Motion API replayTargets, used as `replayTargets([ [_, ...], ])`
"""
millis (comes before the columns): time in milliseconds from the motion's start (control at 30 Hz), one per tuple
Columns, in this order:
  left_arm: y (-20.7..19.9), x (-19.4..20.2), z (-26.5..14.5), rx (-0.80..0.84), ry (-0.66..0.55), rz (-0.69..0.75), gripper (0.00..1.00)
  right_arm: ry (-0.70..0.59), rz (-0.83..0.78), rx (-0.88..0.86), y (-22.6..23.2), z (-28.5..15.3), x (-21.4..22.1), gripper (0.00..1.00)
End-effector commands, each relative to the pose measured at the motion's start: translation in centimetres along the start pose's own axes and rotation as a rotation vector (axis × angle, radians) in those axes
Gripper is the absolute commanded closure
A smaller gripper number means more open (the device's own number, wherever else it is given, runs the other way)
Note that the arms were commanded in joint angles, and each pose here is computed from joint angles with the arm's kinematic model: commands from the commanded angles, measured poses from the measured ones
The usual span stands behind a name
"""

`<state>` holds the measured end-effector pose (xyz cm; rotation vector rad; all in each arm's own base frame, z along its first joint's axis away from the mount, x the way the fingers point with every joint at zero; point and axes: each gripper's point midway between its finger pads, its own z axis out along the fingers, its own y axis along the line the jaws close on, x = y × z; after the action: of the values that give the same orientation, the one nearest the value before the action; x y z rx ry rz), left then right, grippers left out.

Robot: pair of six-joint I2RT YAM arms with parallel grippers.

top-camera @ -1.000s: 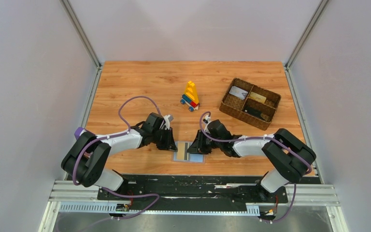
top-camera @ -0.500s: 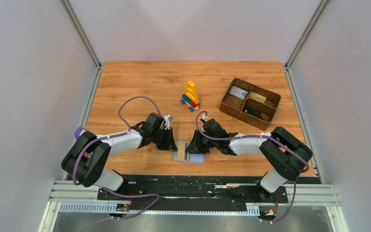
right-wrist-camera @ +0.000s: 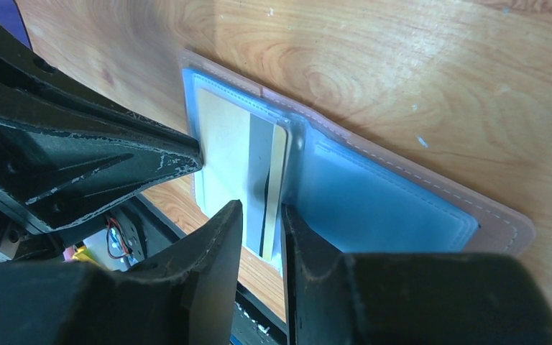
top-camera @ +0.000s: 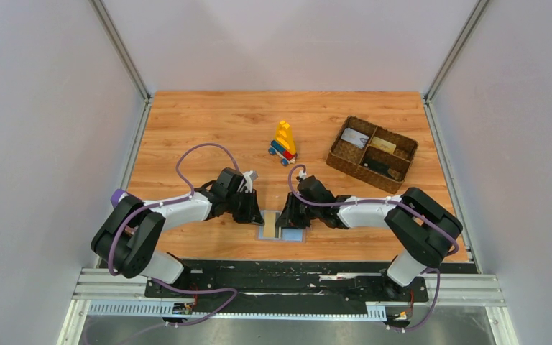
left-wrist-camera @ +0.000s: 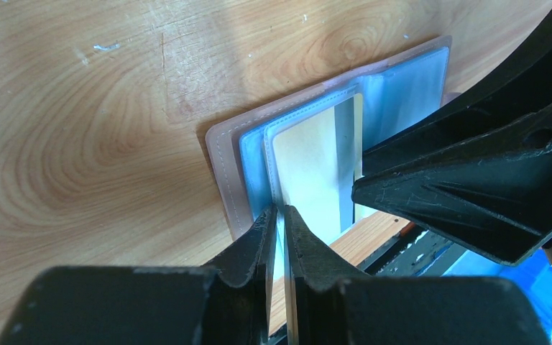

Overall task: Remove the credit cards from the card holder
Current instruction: Remove the credit card from the card holder.

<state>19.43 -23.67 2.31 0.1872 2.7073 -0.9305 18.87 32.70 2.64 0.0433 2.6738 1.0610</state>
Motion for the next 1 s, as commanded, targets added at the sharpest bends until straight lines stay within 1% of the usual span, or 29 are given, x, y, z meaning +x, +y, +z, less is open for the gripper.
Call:
replayTargets([
  [0, 2.4, 2.1, 0.4, -0.087, 0.055, -0.024, 0.83, -0.014, -0.010, 0.005, -0.5, 0.9, -0.2, 0.73],
  [167, 2.5, 2.2, 0.5, -0.088, 0.060, -0.030, 0.83, -0.037, -0.035, -0.065, 0.0, 0.9, -0.5, 0.74],
  [267, 2.6, 2.4, 0.6, -0.088, 0.065, -0.034, 0.83, -0.051, -0.039, -0.100, 0.5, 0.7, -0.7, 0.78],
  [333, 2.6, 2.5, 0.7, -0.087, 0.069, -0.037, 0.83, -0.067, -0.040, -0.106, 0.4, 0.5, -0.9, 0.84],
  [433, 2.7, 2.5, 0.7, -0.087, 0.069, -0.038, 0.83, -0.091, -0.040, -0.118, 0.2, 0.0, -1.2, 0.98],
  [467, 2.7, 2.5, 0.7, -0.088, 0.070, -0.039, 0.83, -0.102, -0.044, -0.129, 0.2, -0.3, -1.3, 1.00],
  [600, 2.7, 2.4, 0.6, -0.095, 0.068, -0.037, 0.83, -0.128, -0.078, -0.183, 1.1, -1.4, -1.7, 1.00],
  [800, 2.9, 2.1, 0.7, -0.111, 0.065, -0.039, 0.83, -0.130, -0.051, -0.151, 0.1, -2.6, -1.8, 1.00],
  [967, 3.0, 2.2, 0.8, -0.117, 0.072, -0.040, 0.83, -0.113, -0.046, -0.157, -0.3, -3.2, -1.7, 1.00],
])
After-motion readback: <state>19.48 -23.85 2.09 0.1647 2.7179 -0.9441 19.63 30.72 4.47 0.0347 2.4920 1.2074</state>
